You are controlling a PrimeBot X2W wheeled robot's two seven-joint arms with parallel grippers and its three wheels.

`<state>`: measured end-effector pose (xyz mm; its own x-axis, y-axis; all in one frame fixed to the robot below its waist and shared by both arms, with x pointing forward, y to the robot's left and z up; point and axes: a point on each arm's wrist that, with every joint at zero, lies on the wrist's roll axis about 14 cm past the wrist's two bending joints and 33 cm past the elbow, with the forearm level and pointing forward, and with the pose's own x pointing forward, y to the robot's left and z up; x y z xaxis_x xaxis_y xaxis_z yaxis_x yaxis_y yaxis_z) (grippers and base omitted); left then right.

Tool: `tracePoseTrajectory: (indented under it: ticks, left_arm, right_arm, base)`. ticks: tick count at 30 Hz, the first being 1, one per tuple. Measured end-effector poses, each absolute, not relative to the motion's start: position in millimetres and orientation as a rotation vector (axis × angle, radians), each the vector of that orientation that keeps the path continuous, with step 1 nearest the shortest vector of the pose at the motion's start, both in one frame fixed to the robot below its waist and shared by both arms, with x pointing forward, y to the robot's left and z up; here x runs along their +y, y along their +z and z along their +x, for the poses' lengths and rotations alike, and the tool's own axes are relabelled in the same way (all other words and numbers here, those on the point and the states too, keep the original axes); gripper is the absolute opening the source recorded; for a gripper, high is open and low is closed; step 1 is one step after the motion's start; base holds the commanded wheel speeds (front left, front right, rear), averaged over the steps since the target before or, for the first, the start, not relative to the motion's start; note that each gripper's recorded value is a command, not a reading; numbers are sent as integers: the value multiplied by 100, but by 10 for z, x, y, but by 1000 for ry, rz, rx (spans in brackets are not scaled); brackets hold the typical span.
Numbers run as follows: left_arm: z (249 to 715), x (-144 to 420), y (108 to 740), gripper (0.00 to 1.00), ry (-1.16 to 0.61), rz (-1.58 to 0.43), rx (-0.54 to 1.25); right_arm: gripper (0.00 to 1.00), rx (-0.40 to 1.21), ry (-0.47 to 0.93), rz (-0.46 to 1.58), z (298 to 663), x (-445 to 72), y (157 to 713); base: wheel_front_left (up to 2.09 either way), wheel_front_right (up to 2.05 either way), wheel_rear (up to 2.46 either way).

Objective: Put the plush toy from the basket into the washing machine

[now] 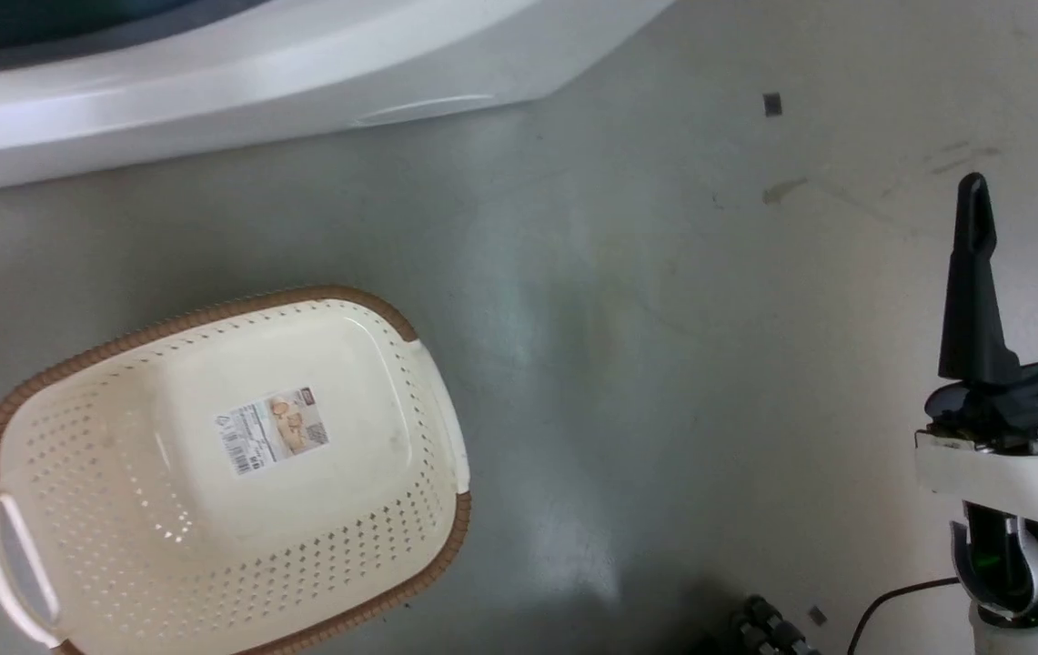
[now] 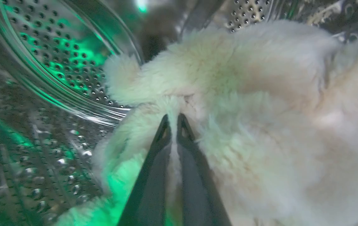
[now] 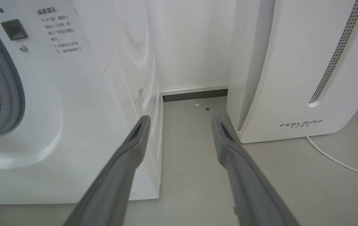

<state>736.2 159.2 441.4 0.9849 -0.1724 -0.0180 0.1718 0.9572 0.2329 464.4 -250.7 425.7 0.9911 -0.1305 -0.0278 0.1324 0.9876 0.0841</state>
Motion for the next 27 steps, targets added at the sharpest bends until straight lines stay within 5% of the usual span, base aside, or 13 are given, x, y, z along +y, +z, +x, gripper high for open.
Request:
tracePoseTrajectory:
  ticks: [10, 18, 19, 27]
  left_arm:
    - [7566, 1450, 3664, 0, -228, 214, 194]
    - [7524, 1377, 3638, 0, -261, 209, 178]
    - [7511, 1373, 3655, 95, -264, 211, 176]
    - [7292, 1370, 3949, 100, -279, 200, 116]
  right_arm:
    - [100, 73, -155, 81, 4643, -2585, 4041]
    - [100, 70, -151, 85, 4659, -2569, 4038]
    - [100, 67, -149, 86, 4661, -2562, 4053]
    - [100, 9, -125, 68, 4665, -2501, 4324]
  base:
    - [0, 0, 0]
    - [0, 0, 0]
    - [0, 0, 0]
    - [0, 0, 0]
